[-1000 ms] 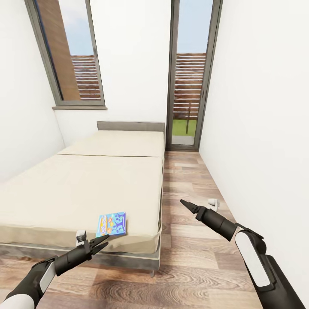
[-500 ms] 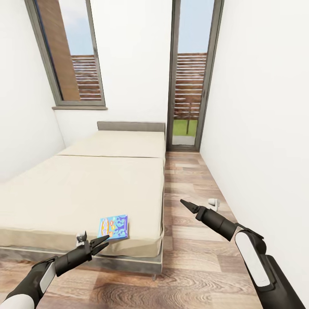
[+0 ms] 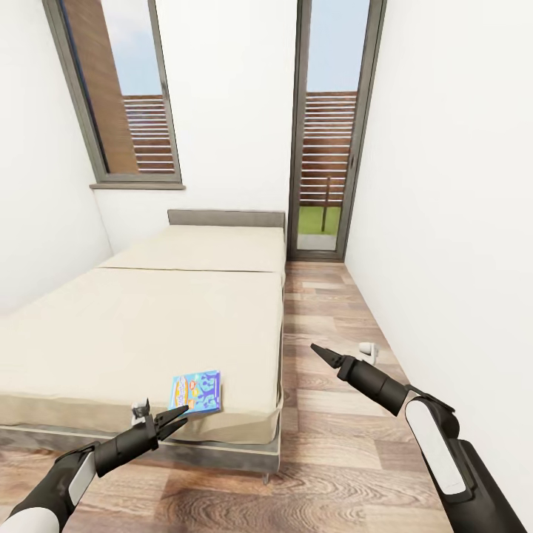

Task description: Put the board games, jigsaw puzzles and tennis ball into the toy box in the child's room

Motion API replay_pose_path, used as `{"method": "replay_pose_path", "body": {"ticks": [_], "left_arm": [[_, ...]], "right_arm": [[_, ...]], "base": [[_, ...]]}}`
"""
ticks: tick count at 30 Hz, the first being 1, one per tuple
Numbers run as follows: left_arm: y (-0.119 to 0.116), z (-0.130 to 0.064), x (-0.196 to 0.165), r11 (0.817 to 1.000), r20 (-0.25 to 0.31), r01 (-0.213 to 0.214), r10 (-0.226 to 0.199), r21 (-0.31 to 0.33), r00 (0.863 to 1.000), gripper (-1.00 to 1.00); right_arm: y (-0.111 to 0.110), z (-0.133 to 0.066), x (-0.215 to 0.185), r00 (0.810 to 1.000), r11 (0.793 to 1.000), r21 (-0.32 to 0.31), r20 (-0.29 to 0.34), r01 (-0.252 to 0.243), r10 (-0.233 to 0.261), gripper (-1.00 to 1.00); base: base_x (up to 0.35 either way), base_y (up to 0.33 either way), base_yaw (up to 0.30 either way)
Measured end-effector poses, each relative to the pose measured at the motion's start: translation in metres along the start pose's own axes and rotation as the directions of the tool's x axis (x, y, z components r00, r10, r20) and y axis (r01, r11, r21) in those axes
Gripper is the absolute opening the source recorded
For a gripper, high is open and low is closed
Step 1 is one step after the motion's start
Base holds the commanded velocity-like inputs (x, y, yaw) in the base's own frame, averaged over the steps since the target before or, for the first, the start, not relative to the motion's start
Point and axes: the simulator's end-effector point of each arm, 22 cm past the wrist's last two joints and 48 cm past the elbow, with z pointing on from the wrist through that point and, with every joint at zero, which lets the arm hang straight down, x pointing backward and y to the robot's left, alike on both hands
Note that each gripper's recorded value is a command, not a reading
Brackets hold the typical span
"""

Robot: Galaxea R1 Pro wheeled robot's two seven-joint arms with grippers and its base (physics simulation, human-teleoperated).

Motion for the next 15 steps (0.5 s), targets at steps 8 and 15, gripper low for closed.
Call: {"method": "replay_pose_path", "body": {"ticks": [8, 15], "left_arm": [[0.0001, 0.0001, 0.0, 1.0, 0.0, -0.001, 0.001, 0.0, 1.0, 1.0], [-0.0001, 0.0005, 0.0001, 1.0, 0.001, -0.002, 0.002, 0.0, 1.0, 1.0]], "right_arm": [[-0.0001, -0.0003, -0.0002, 1.0, 1.0, 0.0, 0.0, 0.001, -0.001, 1.0], [-0.0013, -0.0019, -0.0011, 1.0, 1.0, 0.001, -0.002, -0.001, 0.001, 1.0]], "base": [[0.0, 0.0, 0.0], [0.0, 0.0, 0.0]]}}
